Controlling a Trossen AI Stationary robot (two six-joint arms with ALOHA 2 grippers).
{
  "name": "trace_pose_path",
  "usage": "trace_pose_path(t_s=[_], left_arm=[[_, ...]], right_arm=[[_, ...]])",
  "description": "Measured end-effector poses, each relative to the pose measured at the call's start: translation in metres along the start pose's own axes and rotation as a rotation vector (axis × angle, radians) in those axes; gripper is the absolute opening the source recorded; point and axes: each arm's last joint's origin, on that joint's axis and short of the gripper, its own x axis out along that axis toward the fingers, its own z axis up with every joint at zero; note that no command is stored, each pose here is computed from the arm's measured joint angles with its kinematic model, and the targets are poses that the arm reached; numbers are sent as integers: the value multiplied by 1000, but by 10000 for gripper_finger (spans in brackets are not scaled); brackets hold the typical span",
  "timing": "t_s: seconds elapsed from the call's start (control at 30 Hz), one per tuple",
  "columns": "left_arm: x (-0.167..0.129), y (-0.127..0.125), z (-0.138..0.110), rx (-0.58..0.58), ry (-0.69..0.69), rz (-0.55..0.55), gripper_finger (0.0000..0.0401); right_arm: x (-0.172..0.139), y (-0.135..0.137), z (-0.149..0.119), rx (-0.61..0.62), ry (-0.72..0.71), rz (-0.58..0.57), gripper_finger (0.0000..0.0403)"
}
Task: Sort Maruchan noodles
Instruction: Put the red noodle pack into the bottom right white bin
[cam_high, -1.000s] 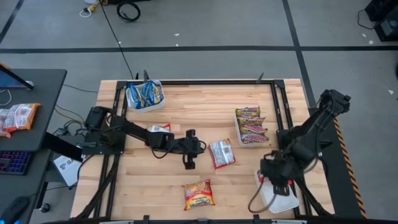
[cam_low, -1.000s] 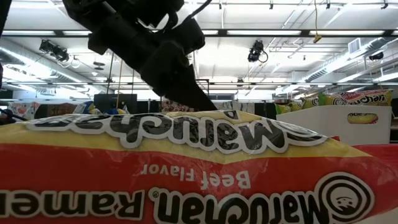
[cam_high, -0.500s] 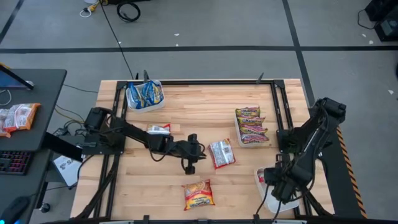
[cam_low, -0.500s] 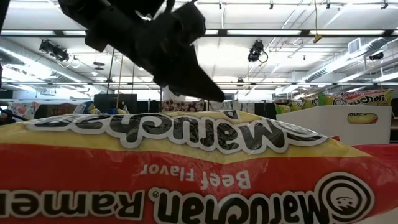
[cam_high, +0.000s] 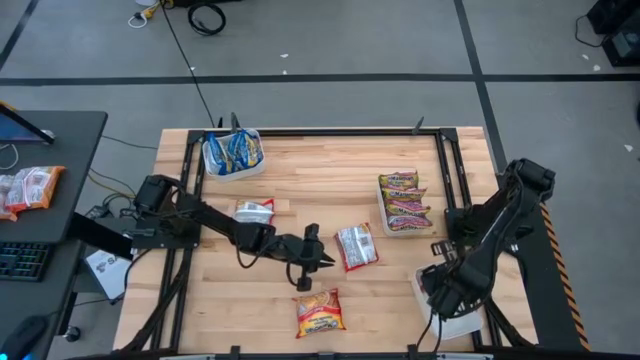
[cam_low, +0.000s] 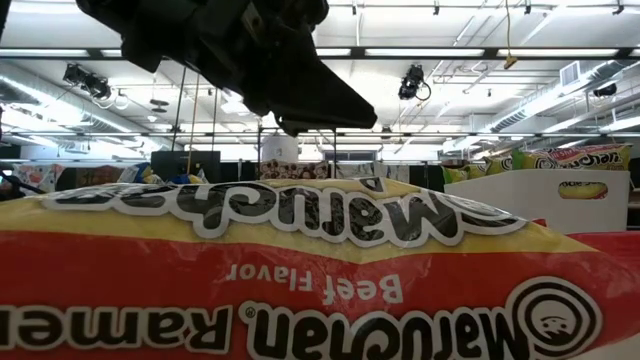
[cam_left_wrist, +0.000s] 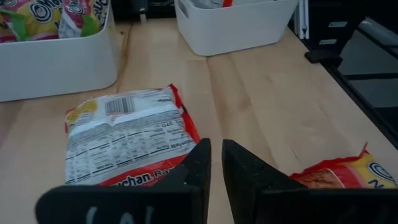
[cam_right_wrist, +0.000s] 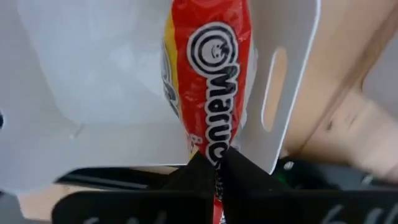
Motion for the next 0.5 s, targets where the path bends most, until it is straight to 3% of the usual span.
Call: trace_pose_path(t_s=[0.17, 0.27, 0.5], left_arm=[[0, 0, 0, 3, -1, 6, 45], [0, 0, 0, 14, -1, 6, 45], [-2, -3, 5, 15, -20, -97, 45]], right_arm=[[0, -2, 1, -144, -54, -71, 38], [6, -6, 1, -144, -43, -84, 43], [11, -13, 0, 125, -36, -66, 47]])
